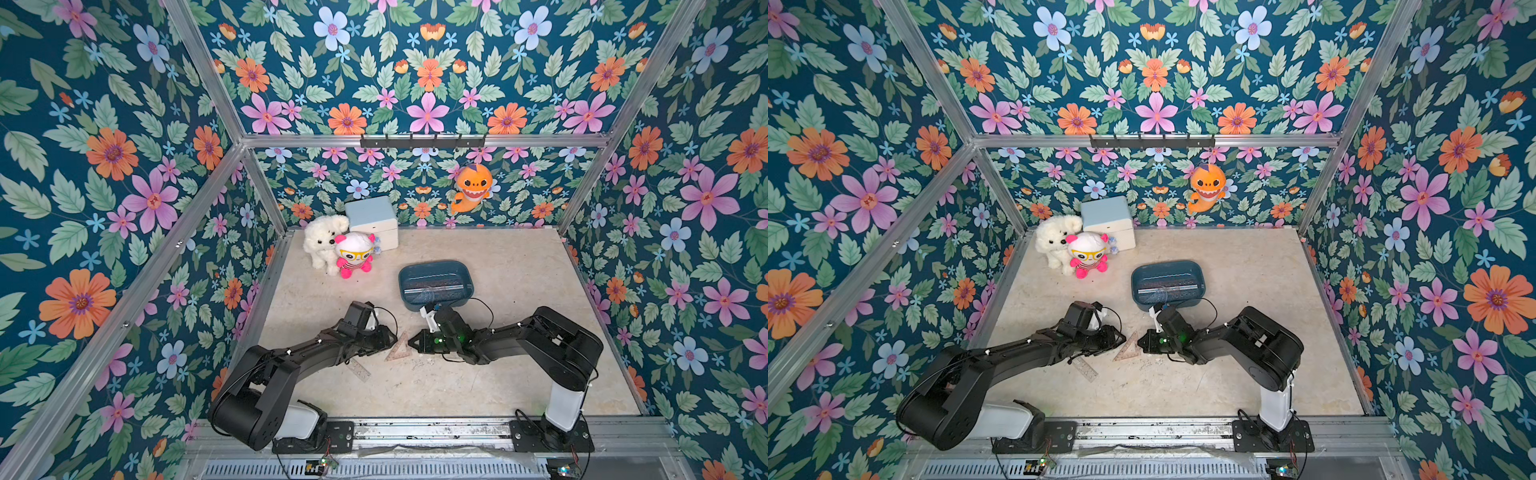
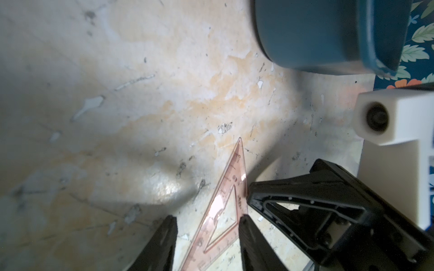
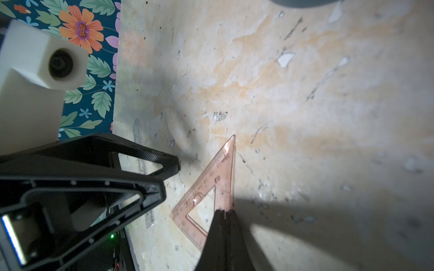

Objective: Put the scattered rulers into the storage box
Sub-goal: Pick up the ruler from the center of the board.

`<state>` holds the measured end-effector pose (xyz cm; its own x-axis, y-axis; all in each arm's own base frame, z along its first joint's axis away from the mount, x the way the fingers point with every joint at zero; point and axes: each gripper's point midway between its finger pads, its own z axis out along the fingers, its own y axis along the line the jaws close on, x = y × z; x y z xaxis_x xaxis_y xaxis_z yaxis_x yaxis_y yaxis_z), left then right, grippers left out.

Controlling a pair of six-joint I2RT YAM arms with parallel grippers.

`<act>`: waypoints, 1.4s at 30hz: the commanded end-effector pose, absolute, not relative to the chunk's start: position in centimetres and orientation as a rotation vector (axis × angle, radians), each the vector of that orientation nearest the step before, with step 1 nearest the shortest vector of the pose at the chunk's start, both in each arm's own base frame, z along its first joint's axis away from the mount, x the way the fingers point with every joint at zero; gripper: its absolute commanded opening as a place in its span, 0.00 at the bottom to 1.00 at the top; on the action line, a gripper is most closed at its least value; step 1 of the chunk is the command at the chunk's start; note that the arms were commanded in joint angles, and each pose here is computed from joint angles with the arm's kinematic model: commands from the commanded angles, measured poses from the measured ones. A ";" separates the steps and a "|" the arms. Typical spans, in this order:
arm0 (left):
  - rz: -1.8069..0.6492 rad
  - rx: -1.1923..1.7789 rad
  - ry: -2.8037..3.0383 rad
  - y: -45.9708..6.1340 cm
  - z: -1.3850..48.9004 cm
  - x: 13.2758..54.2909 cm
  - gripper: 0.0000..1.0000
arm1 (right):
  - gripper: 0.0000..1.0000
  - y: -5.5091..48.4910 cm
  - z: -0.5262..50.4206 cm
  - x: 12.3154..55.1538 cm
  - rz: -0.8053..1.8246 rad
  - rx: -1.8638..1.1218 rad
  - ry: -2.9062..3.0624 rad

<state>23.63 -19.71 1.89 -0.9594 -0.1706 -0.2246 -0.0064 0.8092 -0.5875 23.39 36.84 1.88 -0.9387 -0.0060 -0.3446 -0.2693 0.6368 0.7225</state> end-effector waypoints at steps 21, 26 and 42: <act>-0.611 -0.244 2.938 -15.7 -2.1 20.0 0.50 | 0.00 37.6 2.1 23.3 1.224 -0.253 2.548; -0.615 -0.244 2.942 -15.8 -2.1 20.0 0.50 | 0.00 37.3 1.6 23.1 1.216 -0.247 2.563; -0.615 -0.255 2.925 -15.6 -0.5 20.3 0.51 | 0.00 36.1 -0.4 22.2 1.177 -0.232 2.615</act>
<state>23.69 -19.36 2.58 -0.9577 -0.1808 -0.2239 -0.0154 0.8090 -0.5877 23.13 37.46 1.78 -0.9353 -0.0167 -0.3534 -0.2923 0.5990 0.7455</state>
